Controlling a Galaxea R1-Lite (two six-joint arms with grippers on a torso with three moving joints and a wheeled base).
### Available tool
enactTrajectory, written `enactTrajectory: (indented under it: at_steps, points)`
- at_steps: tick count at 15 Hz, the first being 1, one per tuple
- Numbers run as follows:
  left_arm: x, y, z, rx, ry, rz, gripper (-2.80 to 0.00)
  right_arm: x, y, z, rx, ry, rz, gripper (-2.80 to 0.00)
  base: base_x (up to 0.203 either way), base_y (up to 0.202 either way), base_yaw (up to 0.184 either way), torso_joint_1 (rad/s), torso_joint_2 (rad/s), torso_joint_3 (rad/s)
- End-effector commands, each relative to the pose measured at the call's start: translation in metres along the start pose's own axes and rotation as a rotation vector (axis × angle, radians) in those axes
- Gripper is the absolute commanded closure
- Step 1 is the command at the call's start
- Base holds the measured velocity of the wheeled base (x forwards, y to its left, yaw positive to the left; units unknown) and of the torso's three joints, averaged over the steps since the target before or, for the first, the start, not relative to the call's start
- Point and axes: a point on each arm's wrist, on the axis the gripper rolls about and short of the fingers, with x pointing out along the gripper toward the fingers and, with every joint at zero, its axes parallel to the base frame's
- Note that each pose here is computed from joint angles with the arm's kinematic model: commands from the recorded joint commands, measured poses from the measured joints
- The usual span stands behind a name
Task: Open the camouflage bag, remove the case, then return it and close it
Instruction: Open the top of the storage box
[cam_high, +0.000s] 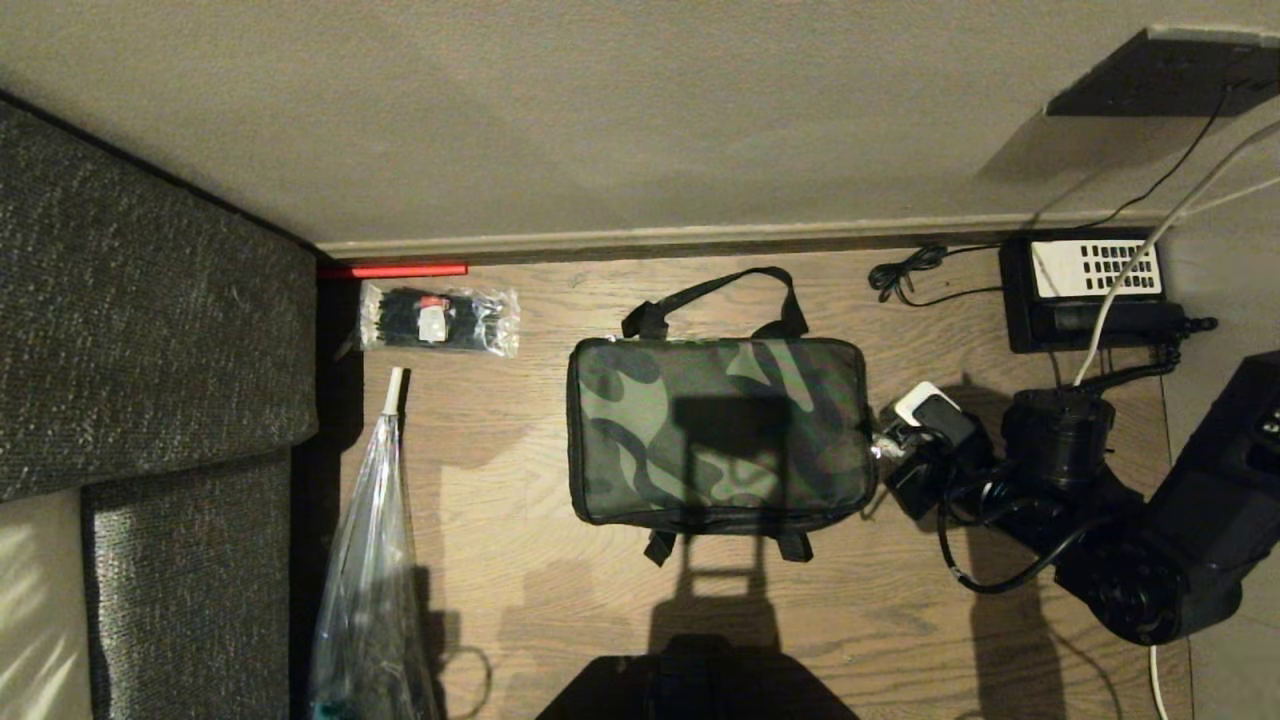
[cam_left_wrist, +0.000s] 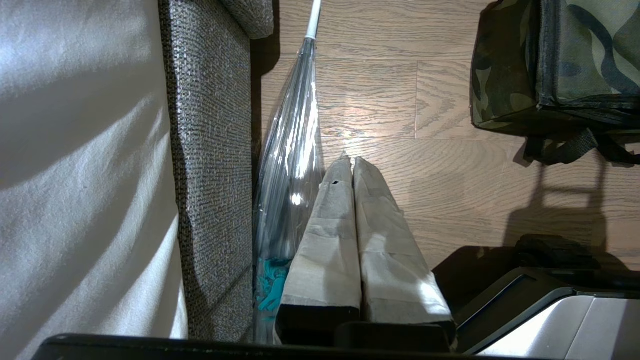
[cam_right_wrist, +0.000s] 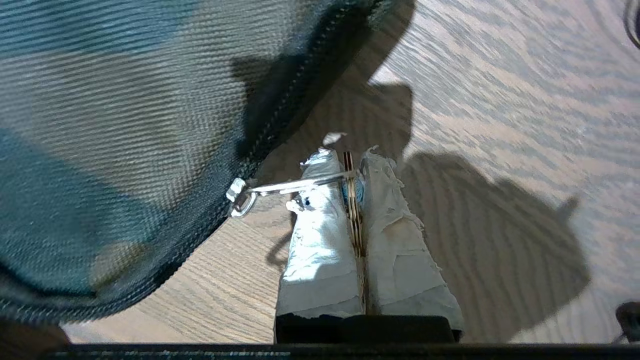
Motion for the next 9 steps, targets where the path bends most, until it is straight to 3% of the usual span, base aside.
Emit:
enactTrajectory:
  at_steps: [1, 3, 9]
  points:
    - [0.0002, 0.0, -0.0009, 0.0, 0.003, 0.0, 0.0, 0.0027, -0.0032, 0.003, 0.025, 0.002, -0.045, 0.0, 0.0, 0.0, 0.0, 0.0, 0.0, 0.0]
    - [0.0002, 0.0, -0.0009, 0.0, 0.003, 0.0, 0.0, 0.0059, -0.0066, 0.0063, 0.045, 0.003, -0.083, 0.0, 0.0, 0.0, 0.0, 0.0, 0.0, 0.0]
    - [0.0002, 0.0, -0.0009, 0.0, 0.003, 0.001, 0.0, 0.0062, -0.008, 0.0089, 0.051, -0.005, -0.089, 0.0, 0.0, 0.0, 0.0, 0.0, 0.0, 0.0]
